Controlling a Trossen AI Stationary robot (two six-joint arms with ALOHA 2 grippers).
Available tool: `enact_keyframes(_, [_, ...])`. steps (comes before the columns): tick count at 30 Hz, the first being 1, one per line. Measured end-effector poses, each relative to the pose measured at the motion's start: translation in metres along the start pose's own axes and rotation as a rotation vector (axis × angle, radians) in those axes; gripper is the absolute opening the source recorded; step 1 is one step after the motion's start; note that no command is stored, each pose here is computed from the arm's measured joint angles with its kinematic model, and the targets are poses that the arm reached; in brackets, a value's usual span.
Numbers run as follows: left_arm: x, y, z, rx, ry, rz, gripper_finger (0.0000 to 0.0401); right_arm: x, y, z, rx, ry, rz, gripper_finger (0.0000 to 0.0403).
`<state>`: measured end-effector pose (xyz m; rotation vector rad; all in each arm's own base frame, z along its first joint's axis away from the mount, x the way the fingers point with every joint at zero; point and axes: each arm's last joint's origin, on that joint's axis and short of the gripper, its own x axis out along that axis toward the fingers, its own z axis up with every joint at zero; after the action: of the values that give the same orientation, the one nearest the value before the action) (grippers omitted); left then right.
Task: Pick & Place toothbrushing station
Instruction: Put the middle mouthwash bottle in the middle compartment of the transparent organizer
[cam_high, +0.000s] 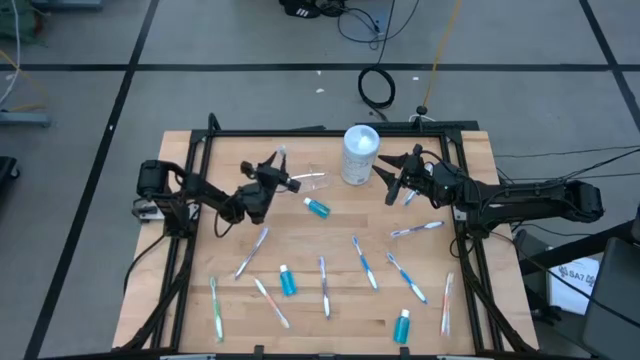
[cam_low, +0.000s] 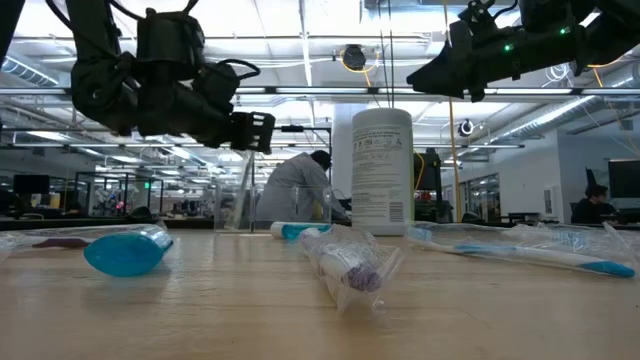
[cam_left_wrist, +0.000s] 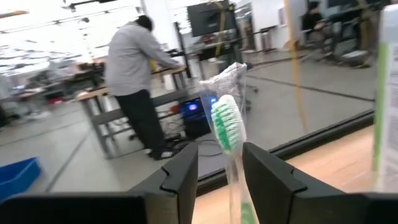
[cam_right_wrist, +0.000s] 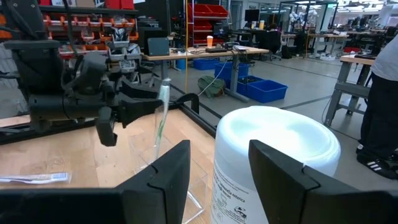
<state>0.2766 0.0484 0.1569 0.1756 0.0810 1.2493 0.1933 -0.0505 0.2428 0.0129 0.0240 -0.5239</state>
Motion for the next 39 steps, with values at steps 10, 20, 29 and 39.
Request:
enact_keyframes(10, [-0.04, 0.014, 0.049, -0.018, 0.011, 0.109, 0.0138, 0.0, 0.0, 0.0, 0.0, 0.0, 0.0, 0.0155])
enact_keyframes(20, [-0.083, 0.031, 0.085, -0.03, 0.048, 0.073, 0.0138, 0.0, 0.0, 0.0, 0.0, 0.0, 0.001, 0.0155])
enact_keyframes(29, [-0.096, 0.03, 0.09, -0.048, 0.038, 0.015, 0.0138, 0.0, 0.0, 0.0, 0.0, 0.0, 0.0, 0.0155])
enact_keyframes(39, [-0.093, 0.028, 0.093, -0.069, -0.021, -0.055, 0.0138, 0.0, 0.0, 0.002, 0.0, -0.016, 0.001, 0.0155])
